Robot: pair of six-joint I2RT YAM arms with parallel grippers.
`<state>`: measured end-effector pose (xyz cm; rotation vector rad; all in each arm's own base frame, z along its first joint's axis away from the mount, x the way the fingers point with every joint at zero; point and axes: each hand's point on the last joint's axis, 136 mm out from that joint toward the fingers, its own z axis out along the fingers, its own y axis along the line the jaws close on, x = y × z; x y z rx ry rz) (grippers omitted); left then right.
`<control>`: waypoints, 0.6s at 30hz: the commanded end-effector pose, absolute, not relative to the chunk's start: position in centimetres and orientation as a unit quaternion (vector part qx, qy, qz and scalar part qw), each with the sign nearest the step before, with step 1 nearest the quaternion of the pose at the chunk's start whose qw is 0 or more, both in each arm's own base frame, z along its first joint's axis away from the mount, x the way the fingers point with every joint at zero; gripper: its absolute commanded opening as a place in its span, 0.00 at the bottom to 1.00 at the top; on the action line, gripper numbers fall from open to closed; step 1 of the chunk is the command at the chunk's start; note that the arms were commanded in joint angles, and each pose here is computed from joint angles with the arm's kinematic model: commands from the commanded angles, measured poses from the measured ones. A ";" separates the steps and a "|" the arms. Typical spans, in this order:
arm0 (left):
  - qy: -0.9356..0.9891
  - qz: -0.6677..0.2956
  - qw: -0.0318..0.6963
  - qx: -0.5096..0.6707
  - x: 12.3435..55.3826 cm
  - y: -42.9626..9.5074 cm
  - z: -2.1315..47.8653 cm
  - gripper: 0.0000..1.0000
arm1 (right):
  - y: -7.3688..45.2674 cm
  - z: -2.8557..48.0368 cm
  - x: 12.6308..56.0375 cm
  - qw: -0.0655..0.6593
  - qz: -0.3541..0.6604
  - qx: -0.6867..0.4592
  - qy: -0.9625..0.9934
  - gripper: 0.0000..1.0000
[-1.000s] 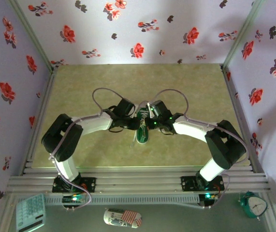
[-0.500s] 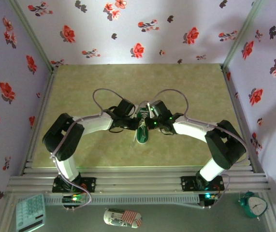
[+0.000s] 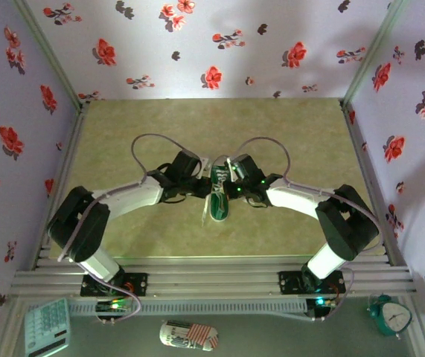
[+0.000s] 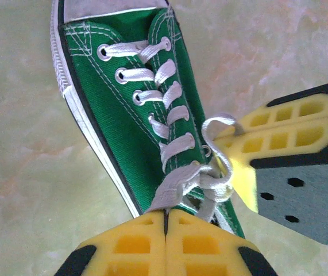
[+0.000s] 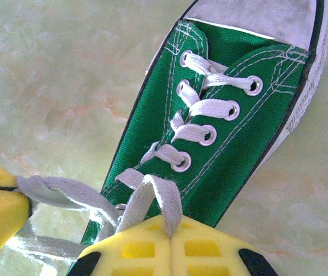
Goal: Tie the shoes
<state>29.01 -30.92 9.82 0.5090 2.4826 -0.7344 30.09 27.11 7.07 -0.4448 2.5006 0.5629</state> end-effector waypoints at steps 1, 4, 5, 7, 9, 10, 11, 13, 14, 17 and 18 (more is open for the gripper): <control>0.896 -0.305 0.265 0.182 29.1 -31.3 11.3 0.00 | 27.0 7.3 30.8 0.273 0.197 -0.155 0.929 0.00; 0.882 -0.342 0.265 0.187 28.6 -32.2 11.9 0.00 | 26.5 7.3 31.0 0.274 0.183 -0.148 0.933 0.00; 0.876 -0.354 0.267 0.188 28.5 -32.4 12.3 0.00 | 26.3 7.1 31.1 0.273 0.177 -0.145 0.934 0.00; 0.867 -0.372 0.272 0.191 28.3 -32.7 12.9 0.00 | 26.0 7.1 31.1 0.272 0.168 -0.142 0.937 0.00; 0.857 -0.386 0.282 0.190 28.2 -32.7 13.6 0.00 | 25.7 6.9 31.1 0.270 0.160 -0.139 0.939 0.00; 0.852 -0.394 0.290 0.189 28.1 -32.6 14.0 0.00 | 25.6 6.8 31.1 0.269 0.157 -0.138 0.940 0.00; 0.848 -0.399 0.295 0.185 28.2 -32.5 14.3 0.00 | 25.4 6.7 31.1 0.269 0.154 -0.137 0.941 0.00; 0.842 -0.409 0.306 0.175 28.5 -31.9 14.8 0.00 | 25.3 6.6 31.1 0.268 0.150 -0.136 0.942 0.00; 0.840 -0.412 0.309 0.168 28.7 -31.6 14.8 0.00 | 25.2 6.6 31.1 0.268 0.149 -0.134 0.942 0.00; 0.836 -0.425 0.315 0.145 29.2 -30.6 14.8 0.00 | 25.1 6.6 31.2 0.268 0.148 -0.133 0.943 0.00; 0.836 -0.427 0.315 0.140 29.3 -30.4 14.6 0.00 | 25.1 6.7 31.2 0.268 0.148 -0.133 0.943 0.00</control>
